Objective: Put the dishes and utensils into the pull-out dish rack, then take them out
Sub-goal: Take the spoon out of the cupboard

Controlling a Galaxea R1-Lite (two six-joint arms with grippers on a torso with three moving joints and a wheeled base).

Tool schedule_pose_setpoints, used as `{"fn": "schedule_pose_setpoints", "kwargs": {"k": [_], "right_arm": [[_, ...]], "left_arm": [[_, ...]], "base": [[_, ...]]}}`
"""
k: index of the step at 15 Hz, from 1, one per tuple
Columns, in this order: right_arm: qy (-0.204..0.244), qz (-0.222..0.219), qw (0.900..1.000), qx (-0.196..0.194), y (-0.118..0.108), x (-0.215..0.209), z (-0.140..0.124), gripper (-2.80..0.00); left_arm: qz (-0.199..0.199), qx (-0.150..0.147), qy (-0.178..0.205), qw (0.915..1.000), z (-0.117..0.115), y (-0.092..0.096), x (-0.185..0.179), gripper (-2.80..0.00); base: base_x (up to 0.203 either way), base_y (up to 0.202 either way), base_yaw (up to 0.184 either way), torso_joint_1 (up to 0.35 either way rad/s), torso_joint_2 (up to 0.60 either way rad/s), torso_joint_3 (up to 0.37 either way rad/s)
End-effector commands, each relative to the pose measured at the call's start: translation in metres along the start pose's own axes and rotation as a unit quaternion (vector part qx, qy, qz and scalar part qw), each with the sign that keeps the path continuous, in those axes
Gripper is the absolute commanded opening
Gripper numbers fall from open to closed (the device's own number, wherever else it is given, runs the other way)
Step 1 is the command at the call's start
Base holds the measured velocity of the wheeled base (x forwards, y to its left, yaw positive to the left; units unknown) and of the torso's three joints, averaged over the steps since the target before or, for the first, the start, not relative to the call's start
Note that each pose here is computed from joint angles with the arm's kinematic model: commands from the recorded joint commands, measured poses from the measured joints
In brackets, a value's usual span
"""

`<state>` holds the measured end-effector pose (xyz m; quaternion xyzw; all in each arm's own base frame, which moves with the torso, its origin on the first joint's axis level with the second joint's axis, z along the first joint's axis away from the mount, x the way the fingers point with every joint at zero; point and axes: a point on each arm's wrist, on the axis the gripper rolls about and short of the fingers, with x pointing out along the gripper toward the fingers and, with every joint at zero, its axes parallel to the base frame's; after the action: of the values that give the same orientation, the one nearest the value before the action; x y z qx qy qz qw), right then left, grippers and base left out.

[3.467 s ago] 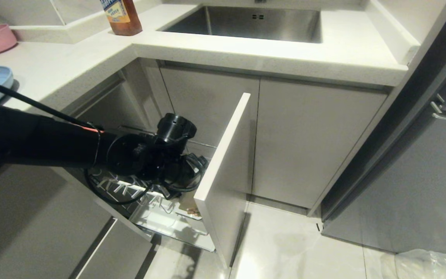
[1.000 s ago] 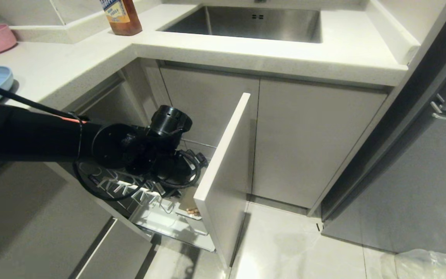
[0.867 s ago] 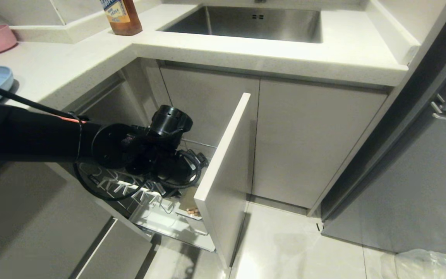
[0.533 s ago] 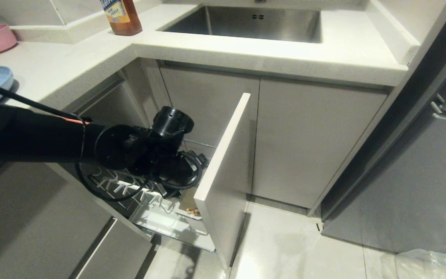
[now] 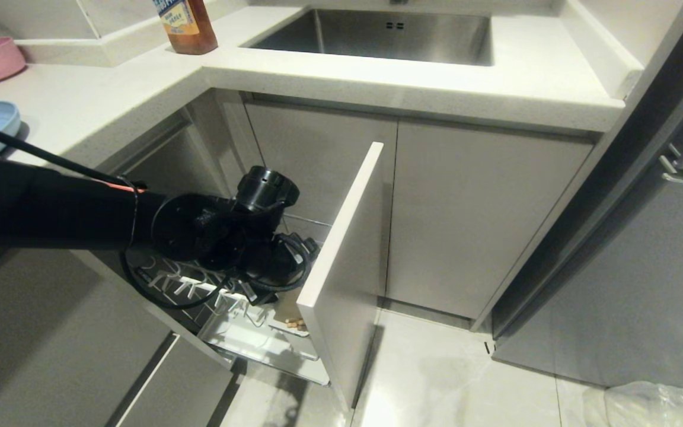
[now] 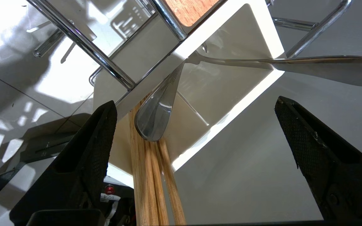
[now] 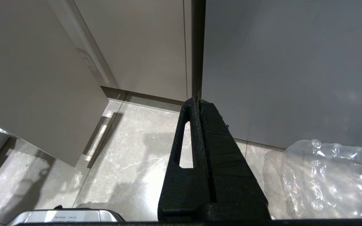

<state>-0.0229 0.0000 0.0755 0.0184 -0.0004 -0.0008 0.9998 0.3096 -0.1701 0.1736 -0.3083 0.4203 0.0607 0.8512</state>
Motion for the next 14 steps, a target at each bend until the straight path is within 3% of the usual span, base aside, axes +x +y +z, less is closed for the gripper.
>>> {"fn": "schedule_pose_setpoints", "kwargs": {"k": [1,14], "right_arm": [[0.000,0.000,1.000,0.000,0.0000,0.0001,0.0000,-2.80],[0.000,0.000,1.000,0.000,0.0000,0.0001,0.0000,-2.80]], "left_arm": [[0.003,-0.003,0.000,1.0000,0.0000,0.0005,0.0012,0.00],[0.006,-0.001,-0.005,1.0000,0.0001,0.0007,0.0018,0.00]], "base": [[0.000,0.000,0.000,0.000,0.00,0.000],[0.000,0.000,0.000,0.000,0.00,0.000]]}}
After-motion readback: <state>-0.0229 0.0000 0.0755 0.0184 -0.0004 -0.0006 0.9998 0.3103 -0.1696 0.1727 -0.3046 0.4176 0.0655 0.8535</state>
